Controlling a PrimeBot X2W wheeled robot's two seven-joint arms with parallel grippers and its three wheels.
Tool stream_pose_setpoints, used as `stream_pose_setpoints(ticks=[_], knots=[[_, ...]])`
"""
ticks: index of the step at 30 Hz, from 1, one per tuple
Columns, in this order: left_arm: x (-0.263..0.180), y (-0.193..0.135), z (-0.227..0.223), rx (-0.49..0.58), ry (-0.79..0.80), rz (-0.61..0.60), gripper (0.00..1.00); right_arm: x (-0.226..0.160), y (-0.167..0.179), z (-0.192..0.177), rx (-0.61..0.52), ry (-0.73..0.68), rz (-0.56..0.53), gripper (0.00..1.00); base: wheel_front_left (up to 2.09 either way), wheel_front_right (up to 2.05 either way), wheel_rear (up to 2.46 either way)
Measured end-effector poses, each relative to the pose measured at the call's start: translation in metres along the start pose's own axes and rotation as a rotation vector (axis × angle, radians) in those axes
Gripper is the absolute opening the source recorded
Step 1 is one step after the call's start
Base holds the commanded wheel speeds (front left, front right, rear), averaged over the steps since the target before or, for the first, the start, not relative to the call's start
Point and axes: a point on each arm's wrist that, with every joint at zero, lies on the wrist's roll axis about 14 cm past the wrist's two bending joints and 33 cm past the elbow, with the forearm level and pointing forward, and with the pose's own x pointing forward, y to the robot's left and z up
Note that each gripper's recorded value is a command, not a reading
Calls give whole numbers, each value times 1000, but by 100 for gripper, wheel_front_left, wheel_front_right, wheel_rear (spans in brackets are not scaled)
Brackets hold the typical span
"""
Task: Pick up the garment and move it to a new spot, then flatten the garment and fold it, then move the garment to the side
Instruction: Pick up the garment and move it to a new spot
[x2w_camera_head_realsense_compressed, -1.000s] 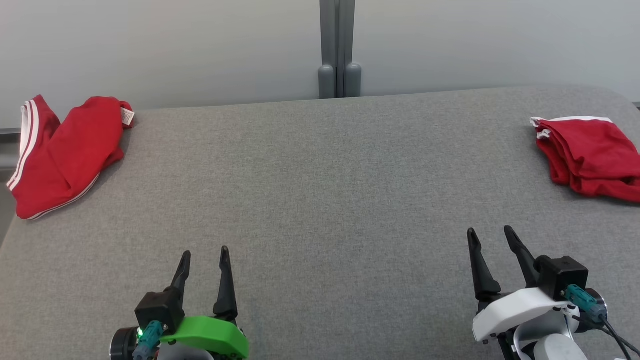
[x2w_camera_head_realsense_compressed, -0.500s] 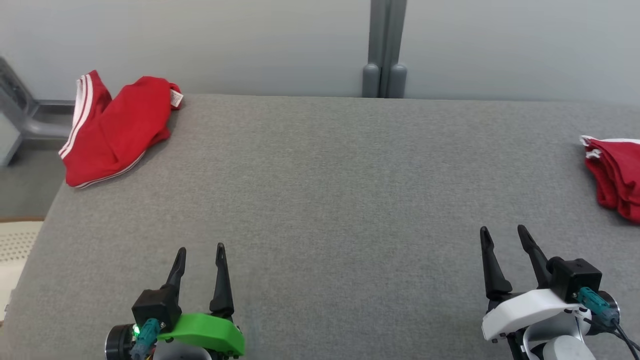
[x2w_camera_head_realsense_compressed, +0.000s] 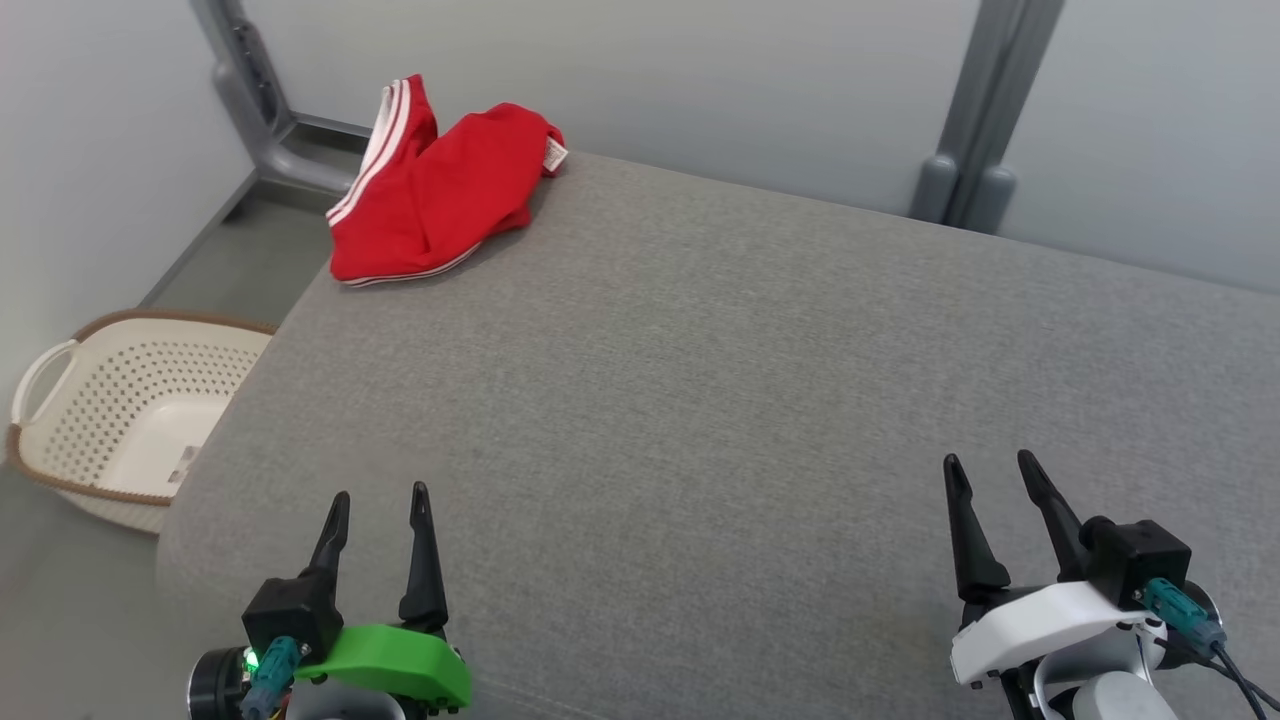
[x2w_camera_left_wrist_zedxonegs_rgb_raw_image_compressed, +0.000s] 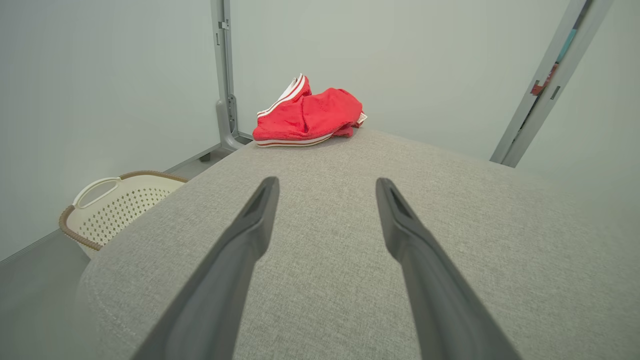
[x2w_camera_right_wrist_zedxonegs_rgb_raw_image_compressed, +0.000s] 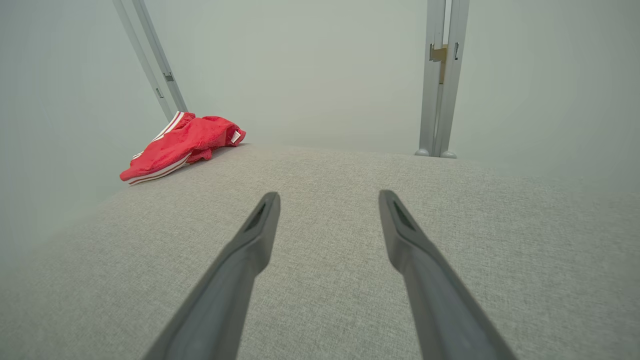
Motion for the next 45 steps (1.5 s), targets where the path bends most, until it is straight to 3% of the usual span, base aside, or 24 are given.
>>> stream_pose_setpoints(ticks=[10, 23, 27, 37, 41, 45], knots=[[-20, 43, 12, 5, -35, 135, 100, 27, 49, -7, 11, 13, 152, 100, 0, 0, 0], [-23, 48, 6, 12, -16, 153, 100, 35, 54, -8, 8, 12, 172, 100, 0, 0, 0], [-12, 62, 28, 47, -68, 171, 100, 40, 53, -2, -9, 0, 174, 100, 0, 0, 0], [86, 83, 152, 310, -265, 97, 100, 70, 32, 17, -100, -39, 143, 100, 0, 0, 0], [145, 67, 174, 419, -203, 14, 100, 80, 14, 17, -138, -36, 108, 100, 0, 0, 0], [202, 57, 162, 362, -46, -7, 100, 87, -4, 11, -156, -21, 82, 100, 0, 0, 0]])
